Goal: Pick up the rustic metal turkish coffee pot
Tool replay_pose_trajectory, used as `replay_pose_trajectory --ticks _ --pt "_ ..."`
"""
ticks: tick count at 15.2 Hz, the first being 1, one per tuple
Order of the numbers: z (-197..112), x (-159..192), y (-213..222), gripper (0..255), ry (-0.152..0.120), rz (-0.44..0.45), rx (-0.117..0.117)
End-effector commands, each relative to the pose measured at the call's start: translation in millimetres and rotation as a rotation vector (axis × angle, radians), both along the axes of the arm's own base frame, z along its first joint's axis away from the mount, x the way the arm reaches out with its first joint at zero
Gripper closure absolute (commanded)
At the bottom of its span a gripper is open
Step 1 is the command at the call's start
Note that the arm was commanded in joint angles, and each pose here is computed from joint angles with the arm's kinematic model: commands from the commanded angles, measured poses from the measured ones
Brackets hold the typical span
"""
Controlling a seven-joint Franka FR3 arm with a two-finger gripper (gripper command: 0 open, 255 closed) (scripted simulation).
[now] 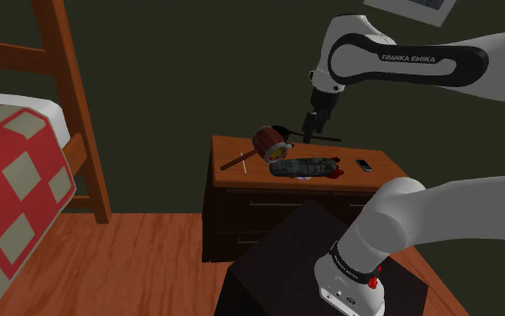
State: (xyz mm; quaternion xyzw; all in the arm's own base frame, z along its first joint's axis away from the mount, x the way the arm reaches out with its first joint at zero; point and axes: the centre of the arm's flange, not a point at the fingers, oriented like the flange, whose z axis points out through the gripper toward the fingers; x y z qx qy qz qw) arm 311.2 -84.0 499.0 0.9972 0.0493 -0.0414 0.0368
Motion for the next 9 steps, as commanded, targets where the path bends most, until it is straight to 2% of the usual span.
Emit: replay_pose_trajectory --ticks 1,9 --pt "-15 6 -23 0 -0.001 0.040 -0.007" --pt "-59 34 -108 0 -0.005 0.185 -0.032"
